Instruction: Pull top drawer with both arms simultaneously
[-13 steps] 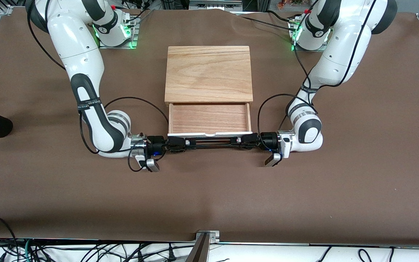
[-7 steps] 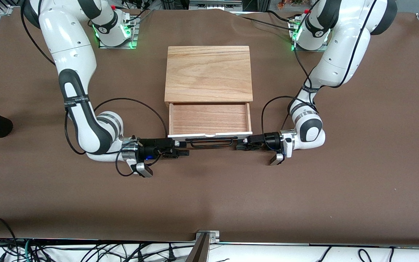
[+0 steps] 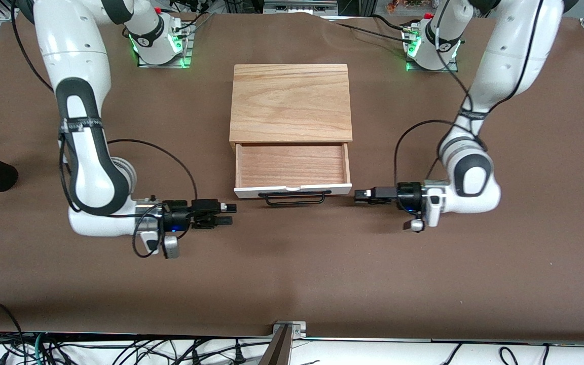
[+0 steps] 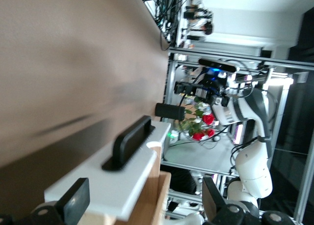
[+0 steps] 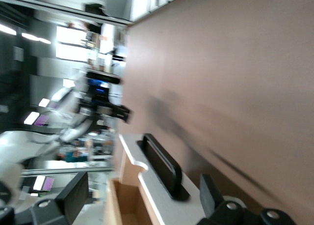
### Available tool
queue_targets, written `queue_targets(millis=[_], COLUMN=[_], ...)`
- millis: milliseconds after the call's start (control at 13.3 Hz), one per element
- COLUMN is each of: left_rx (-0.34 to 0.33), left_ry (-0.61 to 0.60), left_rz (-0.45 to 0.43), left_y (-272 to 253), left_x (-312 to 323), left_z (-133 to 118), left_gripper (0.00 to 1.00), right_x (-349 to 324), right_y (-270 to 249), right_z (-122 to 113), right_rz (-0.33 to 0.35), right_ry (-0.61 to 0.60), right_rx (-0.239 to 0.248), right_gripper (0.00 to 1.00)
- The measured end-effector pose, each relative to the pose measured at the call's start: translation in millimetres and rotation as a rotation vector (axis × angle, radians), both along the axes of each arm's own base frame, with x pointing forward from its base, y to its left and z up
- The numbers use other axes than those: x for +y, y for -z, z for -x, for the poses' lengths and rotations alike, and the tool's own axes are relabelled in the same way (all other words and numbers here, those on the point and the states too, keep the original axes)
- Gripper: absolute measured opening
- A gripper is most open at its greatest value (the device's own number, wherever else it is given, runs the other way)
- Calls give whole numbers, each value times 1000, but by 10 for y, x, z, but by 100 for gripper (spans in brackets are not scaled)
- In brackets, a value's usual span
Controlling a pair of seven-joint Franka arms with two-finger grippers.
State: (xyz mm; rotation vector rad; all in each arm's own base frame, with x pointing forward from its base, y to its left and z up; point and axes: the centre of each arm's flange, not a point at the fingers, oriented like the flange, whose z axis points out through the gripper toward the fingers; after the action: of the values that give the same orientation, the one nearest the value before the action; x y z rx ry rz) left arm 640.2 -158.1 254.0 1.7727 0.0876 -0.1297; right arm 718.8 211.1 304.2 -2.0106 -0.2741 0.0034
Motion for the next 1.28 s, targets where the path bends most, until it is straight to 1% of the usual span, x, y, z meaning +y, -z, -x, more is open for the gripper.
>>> queue_targets(millis=[150, 225, 300, 376, 451, 526, 601, 676, 751, 826, 977, 1127, 1277], left_rx=[-7, -1, 10, 25, 40, 45, 39, 26, 10, -9, -37, -56, -63], left_ry=[19, 37, 60, 84, 101, 104, 108, 123, 140, 153, 191, 225, 247], left_rz=[-117, -186, -264, -362, -479, -594, -695, -774, -843, -907, -1039, -1163, -1272], left_y=[-372, -544, -719, -933, -1186, -1458, -1735, -1976, -2165, -2314, -2570, -2801, -3007], left_x=[205, 283, 354, 427, 506, 583, 654, 710, 772, 853, 1025, 1159, 1288], left_z=[10, 45, 86, 129, 186, 250, 332, 433, 528, 613, 788, 951, 1097], left_gripper=[100, 100, 100, 100, 100, 100, 100, 100, 100, 100, 100, 100, 100], right_x=[-224, -362, -491, -620, -755, -890, -1010, -1096, -1182, -1309, -1706, -1983, -2064], right_y=[-220, -323, -444, -584, -743, -907, -1069, -1250, -1425, -1586, -1828, -2047, -2327], right_z=[-53, -59, -56, -42, -14, 27, 73, 126, 208, 324, 650, 1020, 1384], right_rz=[195, 311, 425, 544, 671, 791, 886, 946, 979, 1009, 1101, 1134, 1150], right_ry=[-59, -91, -112, -132, -156, -173, -172, -144, -106, -80, -62, -48, 8], right_rx=[-68, -99, -117, -134, -147, -146, -133, -117, -94, -77, -48, -32, -17], right_gripper=[100, 100, 100, 100, 100, 100, 100, 100, 100, 100, 100, 100, 100])
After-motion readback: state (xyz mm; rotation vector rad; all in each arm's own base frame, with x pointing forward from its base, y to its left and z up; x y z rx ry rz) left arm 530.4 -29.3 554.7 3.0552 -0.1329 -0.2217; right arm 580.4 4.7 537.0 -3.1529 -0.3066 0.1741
